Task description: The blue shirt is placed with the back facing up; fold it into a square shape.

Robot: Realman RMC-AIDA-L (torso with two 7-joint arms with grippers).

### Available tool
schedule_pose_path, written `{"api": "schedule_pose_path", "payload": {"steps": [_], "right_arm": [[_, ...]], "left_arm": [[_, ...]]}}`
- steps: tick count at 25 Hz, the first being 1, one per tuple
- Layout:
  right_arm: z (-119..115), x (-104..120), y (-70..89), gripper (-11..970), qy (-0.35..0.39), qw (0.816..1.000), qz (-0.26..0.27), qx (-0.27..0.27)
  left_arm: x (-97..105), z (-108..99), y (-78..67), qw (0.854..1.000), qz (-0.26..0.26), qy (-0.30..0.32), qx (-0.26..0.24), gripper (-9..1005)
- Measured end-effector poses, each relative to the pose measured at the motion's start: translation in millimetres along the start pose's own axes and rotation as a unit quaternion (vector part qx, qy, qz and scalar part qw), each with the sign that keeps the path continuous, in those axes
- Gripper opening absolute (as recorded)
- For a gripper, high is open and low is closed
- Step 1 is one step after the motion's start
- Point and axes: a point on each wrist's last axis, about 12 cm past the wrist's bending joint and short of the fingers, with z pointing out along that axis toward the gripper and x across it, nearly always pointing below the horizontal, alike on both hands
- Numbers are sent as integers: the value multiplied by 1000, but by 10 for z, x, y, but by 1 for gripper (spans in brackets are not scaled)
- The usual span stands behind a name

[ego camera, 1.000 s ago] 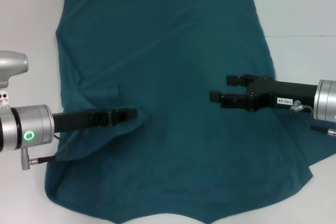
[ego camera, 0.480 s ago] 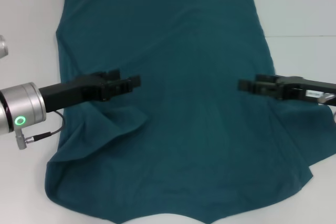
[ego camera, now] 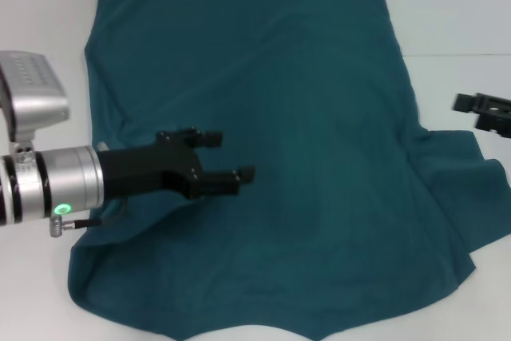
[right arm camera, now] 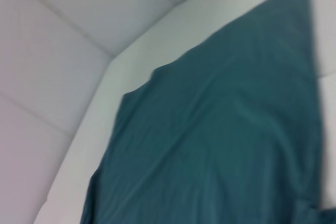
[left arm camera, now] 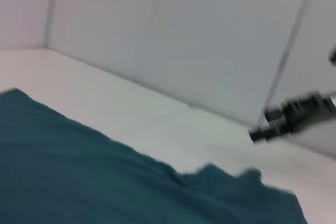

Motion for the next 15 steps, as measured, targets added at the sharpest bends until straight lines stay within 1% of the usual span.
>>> {"api": "schedule_pose_path", "payload": {"steps": [3, 6, 11, 15], "right_arm": [[-112, -28, -78, 917, 2, 999, 35, 20], [-176, -23, -143, 917, 8, 998, 51, 44], [-206, 14, -276, 917, 19, 992, 71, 102], [-184, 57, -335, 917, 17, 989, 76, 125]], "left_arm": [[19, 26, -22, 1000, 15, 21, 8, 905], [34, 33, -23, 999, 18, 27, 7, 910], [60, 28, -26, 1000, 16, 26, 5, 909], [75, 14, -24, 1000, 13, 26, 3, 907]]}}
